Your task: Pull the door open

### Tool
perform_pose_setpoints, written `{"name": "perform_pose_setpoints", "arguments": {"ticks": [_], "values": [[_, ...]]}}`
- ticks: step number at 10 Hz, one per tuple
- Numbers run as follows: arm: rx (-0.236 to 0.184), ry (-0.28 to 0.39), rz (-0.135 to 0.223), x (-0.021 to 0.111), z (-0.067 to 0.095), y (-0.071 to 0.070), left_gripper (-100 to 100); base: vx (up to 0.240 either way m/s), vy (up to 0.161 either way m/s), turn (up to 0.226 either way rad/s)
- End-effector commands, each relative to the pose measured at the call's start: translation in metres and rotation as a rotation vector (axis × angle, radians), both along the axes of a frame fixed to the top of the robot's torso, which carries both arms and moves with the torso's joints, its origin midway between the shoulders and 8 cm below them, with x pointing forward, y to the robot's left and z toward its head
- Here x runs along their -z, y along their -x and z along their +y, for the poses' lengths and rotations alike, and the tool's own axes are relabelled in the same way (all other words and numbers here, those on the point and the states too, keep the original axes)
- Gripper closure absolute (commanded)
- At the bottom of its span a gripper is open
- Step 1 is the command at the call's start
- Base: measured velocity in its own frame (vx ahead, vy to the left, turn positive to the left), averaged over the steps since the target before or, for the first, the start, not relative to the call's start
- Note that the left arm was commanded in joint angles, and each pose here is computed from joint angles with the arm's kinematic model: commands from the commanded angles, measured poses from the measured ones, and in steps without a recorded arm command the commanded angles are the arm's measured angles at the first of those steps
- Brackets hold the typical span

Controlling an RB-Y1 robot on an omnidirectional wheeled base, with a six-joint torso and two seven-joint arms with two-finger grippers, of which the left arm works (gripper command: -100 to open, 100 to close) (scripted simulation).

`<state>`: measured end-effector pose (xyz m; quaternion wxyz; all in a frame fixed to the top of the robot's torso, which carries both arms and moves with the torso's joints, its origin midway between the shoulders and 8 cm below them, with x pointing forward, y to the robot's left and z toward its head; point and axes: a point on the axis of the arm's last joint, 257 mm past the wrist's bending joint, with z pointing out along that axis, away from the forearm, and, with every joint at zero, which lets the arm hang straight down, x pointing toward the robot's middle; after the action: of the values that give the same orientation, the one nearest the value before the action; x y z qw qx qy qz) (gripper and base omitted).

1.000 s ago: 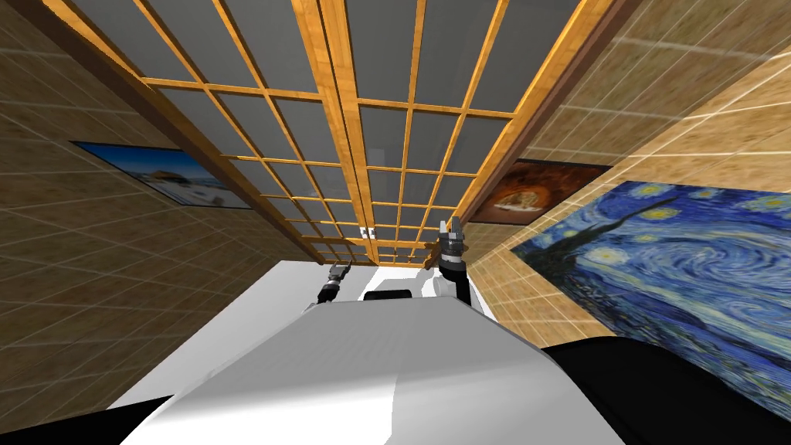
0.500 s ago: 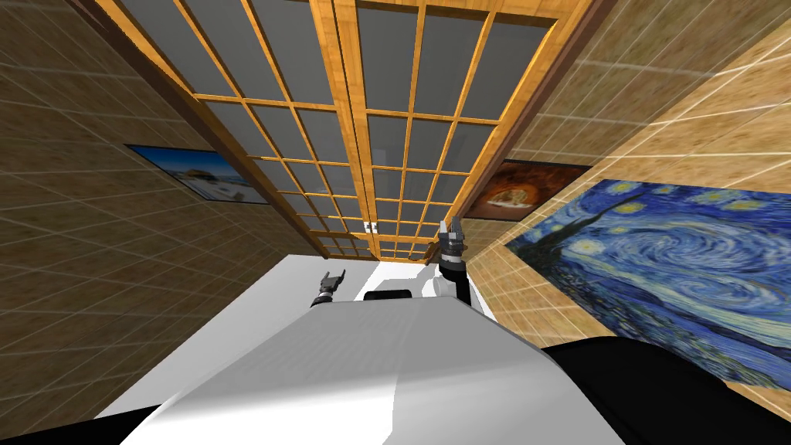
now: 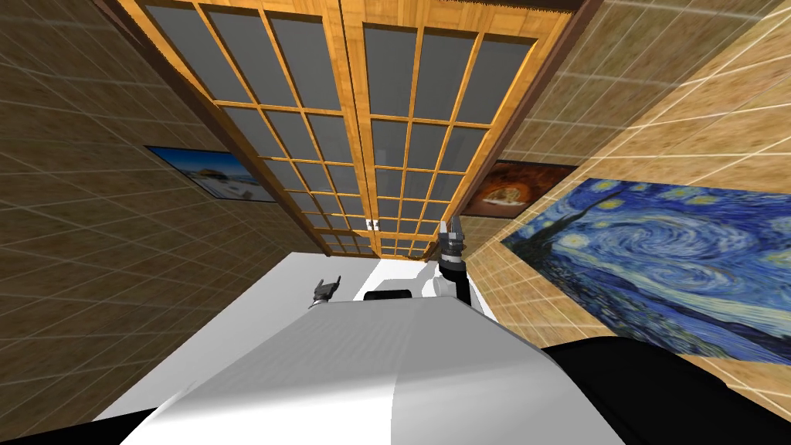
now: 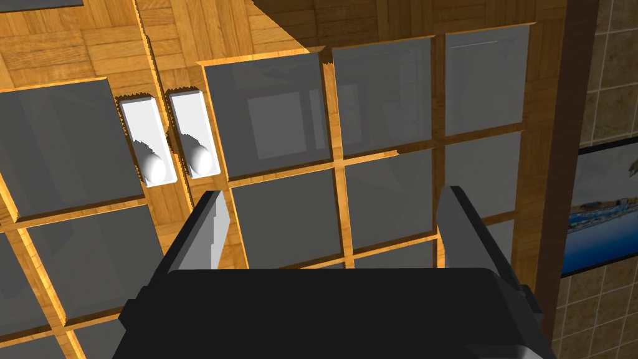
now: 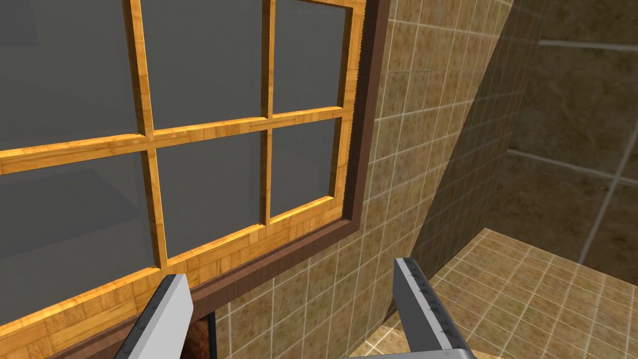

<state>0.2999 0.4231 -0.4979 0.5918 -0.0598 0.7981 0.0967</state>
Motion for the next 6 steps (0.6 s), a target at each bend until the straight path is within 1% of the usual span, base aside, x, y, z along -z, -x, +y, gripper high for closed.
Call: {"name": "perform_pose_setpoints", "arguments": {"ticks": [1,2,3,4,5,6], "values": [[-0.015,-0.004,0.015,0.005,0.003,0.006,-100,-0.039,0.016,-0.012],[-0.032,-0.008,0.03,0.01,0.006,0.012,-100,-0.036,0.014,-0.032],[-0.042,-0.01,0.037,0.012,0.008,0.015,-100,-0.031,0.021,-0.043],[-0.061,-0.013,0.046,0.016,0.008,0.016,-100,0.001,0.042,-0.095],[-0.067,-0.013,0.044,0.016,0.007,0.013,-100,0.053,0.056,-0.106],[-0.067,-0.011,0.032,0.014,0.001,0.002,-100,0.101,0.049,-0.147]]}}
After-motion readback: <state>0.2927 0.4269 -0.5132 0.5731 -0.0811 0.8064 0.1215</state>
